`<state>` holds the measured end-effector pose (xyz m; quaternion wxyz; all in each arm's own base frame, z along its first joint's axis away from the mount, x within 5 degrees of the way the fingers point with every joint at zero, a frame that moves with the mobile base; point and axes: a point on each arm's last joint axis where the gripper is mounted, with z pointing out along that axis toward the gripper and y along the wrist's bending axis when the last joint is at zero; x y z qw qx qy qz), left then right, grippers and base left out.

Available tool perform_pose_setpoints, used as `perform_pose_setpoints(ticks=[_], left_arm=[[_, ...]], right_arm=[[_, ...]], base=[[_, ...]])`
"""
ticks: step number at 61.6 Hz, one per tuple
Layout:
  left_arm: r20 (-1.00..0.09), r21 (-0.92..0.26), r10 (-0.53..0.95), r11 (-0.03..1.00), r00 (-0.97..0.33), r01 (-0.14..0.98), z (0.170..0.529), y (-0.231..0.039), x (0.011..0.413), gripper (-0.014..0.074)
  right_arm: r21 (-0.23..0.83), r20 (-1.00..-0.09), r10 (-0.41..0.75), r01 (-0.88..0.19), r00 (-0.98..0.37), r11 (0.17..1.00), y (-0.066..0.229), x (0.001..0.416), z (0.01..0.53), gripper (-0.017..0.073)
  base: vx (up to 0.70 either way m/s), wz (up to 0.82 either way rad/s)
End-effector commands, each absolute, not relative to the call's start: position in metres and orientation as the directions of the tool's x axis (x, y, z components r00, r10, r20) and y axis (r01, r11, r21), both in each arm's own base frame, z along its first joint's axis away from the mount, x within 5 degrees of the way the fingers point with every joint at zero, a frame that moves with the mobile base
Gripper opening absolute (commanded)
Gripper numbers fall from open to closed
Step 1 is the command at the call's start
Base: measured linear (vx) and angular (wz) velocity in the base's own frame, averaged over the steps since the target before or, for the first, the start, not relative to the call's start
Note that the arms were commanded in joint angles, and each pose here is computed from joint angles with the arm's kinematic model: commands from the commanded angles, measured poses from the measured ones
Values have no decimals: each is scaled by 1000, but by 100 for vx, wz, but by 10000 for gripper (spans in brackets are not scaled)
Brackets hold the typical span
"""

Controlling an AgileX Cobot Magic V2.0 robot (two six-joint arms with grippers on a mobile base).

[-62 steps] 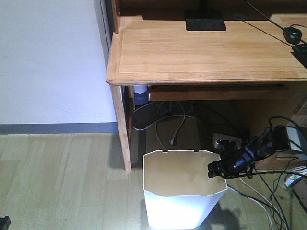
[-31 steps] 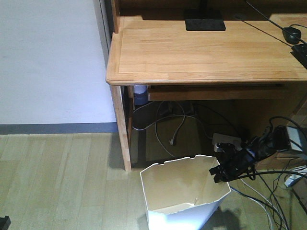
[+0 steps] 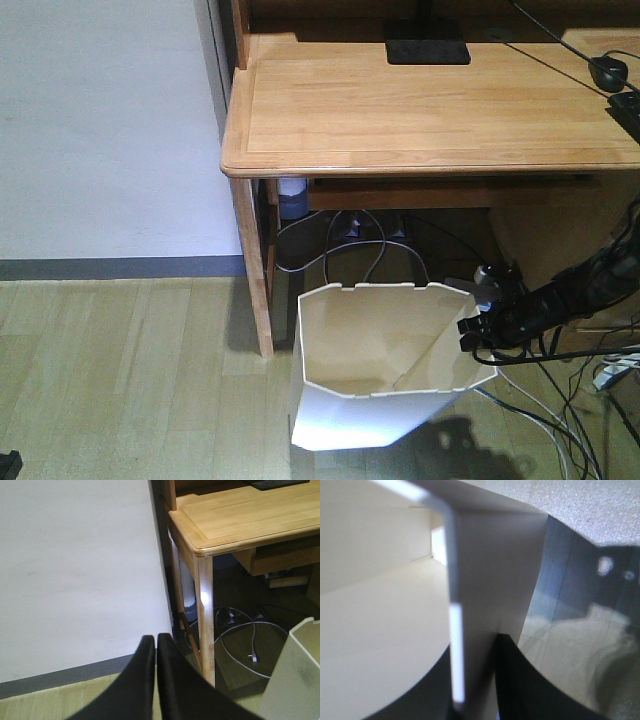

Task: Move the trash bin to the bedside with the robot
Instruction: 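Lift and drag the bin out from under the desk with the right gripper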

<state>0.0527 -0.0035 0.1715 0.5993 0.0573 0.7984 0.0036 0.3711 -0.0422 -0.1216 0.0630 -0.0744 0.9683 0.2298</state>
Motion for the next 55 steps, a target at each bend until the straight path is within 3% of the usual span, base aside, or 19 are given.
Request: perform_pose_setpoints(ticks=[1, 27, 55], left_arm=[[-975, 71, 87, 994, -206, 81, 173, -4, 54, -7], [-975, 71, 87, 994, -206, 81, 173, -4, 54, -7], [-975, 71, 87, 994, -206, 81, 173, -4, 54, -7]], right_arm=[[551, -219, -124, -227, -968, 803, -35, 378, -62, -3], [561, -284, -154, -295, -946, 773, -26, 357, 11, -3], [581, -299, -142, -298, -944, 758, -24, 359, 18, -3]], base=[[0, 0], [0, 0], [0, 0]])
